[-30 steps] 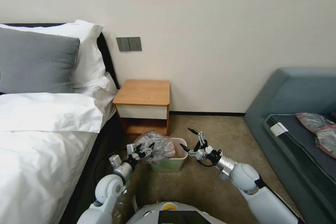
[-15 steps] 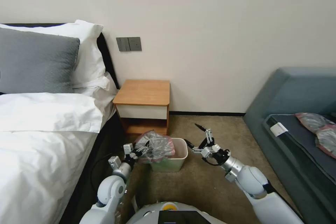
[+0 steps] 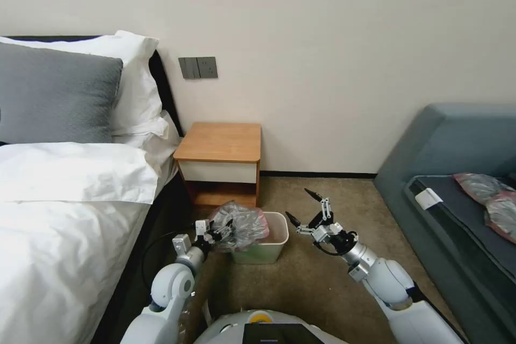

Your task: Pick up the garbage bag from the table and place it over the trash can.

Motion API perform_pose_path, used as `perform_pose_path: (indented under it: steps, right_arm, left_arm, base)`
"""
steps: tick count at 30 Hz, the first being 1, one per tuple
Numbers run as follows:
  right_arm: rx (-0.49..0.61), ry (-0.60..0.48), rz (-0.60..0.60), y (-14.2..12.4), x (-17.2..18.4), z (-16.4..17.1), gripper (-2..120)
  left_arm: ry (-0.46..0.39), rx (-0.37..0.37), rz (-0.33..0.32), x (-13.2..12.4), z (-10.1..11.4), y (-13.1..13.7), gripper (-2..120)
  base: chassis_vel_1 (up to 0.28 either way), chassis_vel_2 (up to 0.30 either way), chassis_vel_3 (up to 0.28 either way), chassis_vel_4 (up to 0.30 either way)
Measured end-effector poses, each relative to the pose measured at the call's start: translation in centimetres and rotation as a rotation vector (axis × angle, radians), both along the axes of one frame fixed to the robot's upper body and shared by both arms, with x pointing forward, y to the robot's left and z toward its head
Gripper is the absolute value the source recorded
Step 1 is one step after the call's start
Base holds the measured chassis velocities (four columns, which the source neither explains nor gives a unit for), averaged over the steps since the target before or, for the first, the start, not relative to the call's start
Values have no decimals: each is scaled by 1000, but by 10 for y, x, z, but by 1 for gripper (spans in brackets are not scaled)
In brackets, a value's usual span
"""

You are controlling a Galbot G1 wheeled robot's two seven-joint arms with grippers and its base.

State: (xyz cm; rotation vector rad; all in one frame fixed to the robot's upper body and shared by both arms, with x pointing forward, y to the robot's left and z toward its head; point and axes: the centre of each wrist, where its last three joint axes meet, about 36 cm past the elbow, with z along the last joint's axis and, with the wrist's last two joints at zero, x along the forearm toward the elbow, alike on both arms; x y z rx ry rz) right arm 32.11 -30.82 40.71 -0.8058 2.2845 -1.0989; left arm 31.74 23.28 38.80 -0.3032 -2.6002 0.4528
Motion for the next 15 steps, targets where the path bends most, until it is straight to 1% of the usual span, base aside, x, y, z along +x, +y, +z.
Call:
perform_pose_path:
  steps: [3, 5, 7, 9, 11, 12, 14, 15]
  right_arm:
    - [13, 3, -7, -1, -4, -3, 100]
    - [15, 3, -8, -1, -4, -3, 100]
    - [21, 1, -15, -3, -6, -3, 100]
    - [23, -2, -16, -3, -6, -2, 100]
    - [30, -7, -19, -4, -8, 0, 100]
    - [30, -7, -19, -4, -8, 0, 100]
    - [37, -9, -27, -5, -9, 1, 100]
    - [40, -9, -30, -6, -10, 1, 100]
  left_arm:
    - [15, 5, 10, 1, -1, 0, 80]
    - [19, 6, 11, 1, -1, 0, 80]
    - [59, 16, 7, 3, -1, 0, 78]
    - [69, 17, 4, 4, 0, 0, 78]
    - [81, 19, -1, 7, 1, 0, 86]
    - [81, 19, -1, 7, 1, 0, 86]
    - [96, 21, -4, 9, -1, 0, 95]
    - [102, 23, -6, 10, -2, 0, 96]
  base:
    - [0, 0, 0, 0]
    - [0, 0, 0, 0]
    - [0, 0, 0, 0]
    - [0, 0, 0, 0]
    - [0, 0, 0, 0]
    - [0, 0, 0, 0]
    - [0, 0, 0, 0]
    - [0, 0, 0, 0]
